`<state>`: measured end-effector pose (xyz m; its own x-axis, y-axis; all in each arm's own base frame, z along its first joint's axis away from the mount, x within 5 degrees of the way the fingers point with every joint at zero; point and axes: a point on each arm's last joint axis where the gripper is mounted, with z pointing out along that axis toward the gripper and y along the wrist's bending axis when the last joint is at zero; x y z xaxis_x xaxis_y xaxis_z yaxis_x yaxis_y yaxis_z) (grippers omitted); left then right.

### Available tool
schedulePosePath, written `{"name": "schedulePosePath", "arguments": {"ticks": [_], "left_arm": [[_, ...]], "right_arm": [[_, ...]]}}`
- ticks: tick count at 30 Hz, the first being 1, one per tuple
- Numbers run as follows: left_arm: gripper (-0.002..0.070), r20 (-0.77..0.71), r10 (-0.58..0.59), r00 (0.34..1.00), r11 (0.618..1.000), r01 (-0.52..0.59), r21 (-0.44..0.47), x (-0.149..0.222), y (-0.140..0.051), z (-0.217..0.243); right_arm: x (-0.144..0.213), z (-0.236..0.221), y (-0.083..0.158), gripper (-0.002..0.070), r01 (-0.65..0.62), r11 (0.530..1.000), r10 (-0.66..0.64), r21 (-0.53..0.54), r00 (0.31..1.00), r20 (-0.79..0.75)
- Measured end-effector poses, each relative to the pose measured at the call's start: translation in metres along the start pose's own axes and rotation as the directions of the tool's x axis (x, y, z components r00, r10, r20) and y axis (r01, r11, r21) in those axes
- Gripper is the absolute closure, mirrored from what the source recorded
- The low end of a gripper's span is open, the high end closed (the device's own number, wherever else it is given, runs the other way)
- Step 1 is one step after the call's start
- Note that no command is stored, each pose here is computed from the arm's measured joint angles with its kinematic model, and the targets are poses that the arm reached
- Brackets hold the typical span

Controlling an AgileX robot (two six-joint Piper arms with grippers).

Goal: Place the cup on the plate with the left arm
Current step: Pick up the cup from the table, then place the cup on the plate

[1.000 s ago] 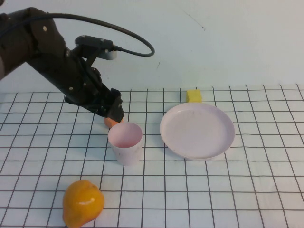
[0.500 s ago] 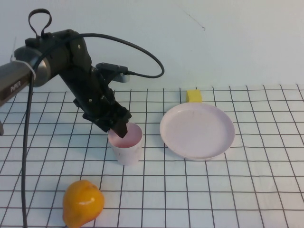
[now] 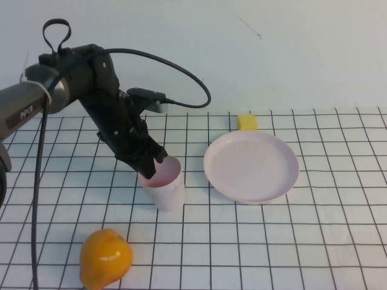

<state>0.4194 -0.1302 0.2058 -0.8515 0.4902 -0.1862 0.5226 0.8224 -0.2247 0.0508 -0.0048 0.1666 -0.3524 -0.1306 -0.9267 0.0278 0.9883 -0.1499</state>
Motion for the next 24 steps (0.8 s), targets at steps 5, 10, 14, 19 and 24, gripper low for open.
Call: {"name": "schedulePosePath", "arguments": {"ticks": [5, 10, 14, 19, 24], "left_arm": [[0.0665, 0.028, 0.007, 1.000, 0.998, -0.009, 0.060, -0.009, -0.012, -0.014], [0.0666, 0.136, 0.063, 0.989, 0.996, -0.070, 0.049, -0.032, -0.038, -0.040], [0.0666, 0.278, 0.115, 0.954, 0.992, -0.125, 0.018, -0.054, -0.070, -0.053], [0.0666, 0.313, 0.204, 0.928, 0.978, -0.204, -0.032, -0.074, -0.103, -0.030], [0.0666, 0.253, 0.235, 0.938, 0.972, -0.233, -0.039, -0.085, -0.113, 0.014]], "right_arm": [[0.000, 0.000, 0.000, 0.0678, 0.000, 1.000, 0.000, 0.000, 1.000, 0.000], [0.000, 0.000, 0.000, 0.0678, 0.000, 1.000, 0.000, 0.000, 1.000, 0.000], [0.000, 0.000, 0.000, 0.0678, 0.000, 1.000, 0.000, 0.000, 1.000, 0.000], [0.000, 0.000, 0.000, 0.0678, 0.000, 1.000, 0.000, 0.000, 1.000, 0.000], [0.000, 0.000, 0.000, 0.0678, 0.000, 1.000, 0.000, 0.000, 1.000, 0.000]]}}
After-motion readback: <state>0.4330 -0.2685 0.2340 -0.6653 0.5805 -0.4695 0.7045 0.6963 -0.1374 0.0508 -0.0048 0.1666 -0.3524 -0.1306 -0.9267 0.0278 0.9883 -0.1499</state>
